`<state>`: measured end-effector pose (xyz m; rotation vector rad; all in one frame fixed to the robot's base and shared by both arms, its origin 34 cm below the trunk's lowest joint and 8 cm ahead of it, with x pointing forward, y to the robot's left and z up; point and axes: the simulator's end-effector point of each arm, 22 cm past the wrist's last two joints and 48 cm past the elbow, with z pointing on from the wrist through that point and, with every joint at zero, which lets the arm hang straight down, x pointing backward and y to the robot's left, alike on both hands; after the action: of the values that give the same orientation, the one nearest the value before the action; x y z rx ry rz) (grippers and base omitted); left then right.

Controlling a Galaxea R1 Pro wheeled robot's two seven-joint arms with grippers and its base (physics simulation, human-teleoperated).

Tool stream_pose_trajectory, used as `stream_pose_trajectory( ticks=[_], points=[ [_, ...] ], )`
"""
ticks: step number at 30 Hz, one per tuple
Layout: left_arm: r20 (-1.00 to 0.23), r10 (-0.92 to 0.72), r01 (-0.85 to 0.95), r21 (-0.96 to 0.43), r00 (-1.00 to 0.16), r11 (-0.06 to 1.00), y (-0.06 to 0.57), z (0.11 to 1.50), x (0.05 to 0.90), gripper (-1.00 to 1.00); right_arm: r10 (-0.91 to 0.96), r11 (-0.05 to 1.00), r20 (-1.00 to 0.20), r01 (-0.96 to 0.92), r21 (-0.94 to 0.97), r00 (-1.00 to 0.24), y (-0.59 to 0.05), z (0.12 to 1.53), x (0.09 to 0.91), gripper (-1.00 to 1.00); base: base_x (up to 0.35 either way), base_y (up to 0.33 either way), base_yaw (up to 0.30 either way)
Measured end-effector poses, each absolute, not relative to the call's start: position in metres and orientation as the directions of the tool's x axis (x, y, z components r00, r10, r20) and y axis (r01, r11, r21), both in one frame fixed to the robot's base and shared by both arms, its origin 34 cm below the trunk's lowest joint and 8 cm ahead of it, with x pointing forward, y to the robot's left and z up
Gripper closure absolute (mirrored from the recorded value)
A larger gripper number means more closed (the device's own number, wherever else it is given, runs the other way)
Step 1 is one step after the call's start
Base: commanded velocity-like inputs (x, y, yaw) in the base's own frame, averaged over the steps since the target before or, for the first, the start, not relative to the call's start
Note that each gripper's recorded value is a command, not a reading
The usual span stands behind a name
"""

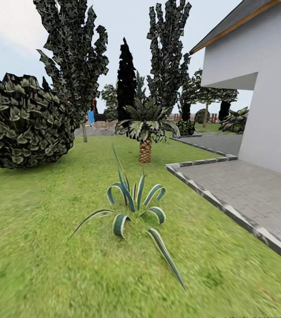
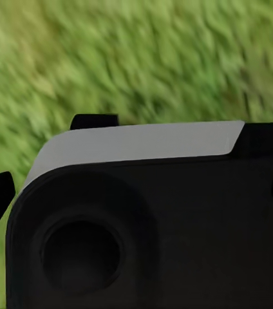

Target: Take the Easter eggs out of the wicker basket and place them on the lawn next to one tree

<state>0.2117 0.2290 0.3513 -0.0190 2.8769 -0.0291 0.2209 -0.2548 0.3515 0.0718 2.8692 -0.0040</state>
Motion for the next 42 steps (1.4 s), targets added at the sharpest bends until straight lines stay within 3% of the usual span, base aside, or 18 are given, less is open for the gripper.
stream_pose_trajectory(
  ticks=[18, 42],
  points=[
    [-0.284, -0.015, -0.009, -0.022, -0.959, 1.0, 0.229, 0.353, 0.221, -1.0, 0.05, 0.999, -0.289, 0.05, 0.006, -0.956, -0.254, 0.354, 0.229, -1.0, 0.008, 0.013, -0.178],
    [-0.378, 0.006, -0.007, 0.033, -0.926, 0.999, 0.272, 0.365, 0.264, -1.0, 0.047, 0.999, -0.318, 0.051, -0.005, -0.947, -0.263, 0.357, 0.24, -1.0, 0.199, 0.233, -0.178]
  ],
)
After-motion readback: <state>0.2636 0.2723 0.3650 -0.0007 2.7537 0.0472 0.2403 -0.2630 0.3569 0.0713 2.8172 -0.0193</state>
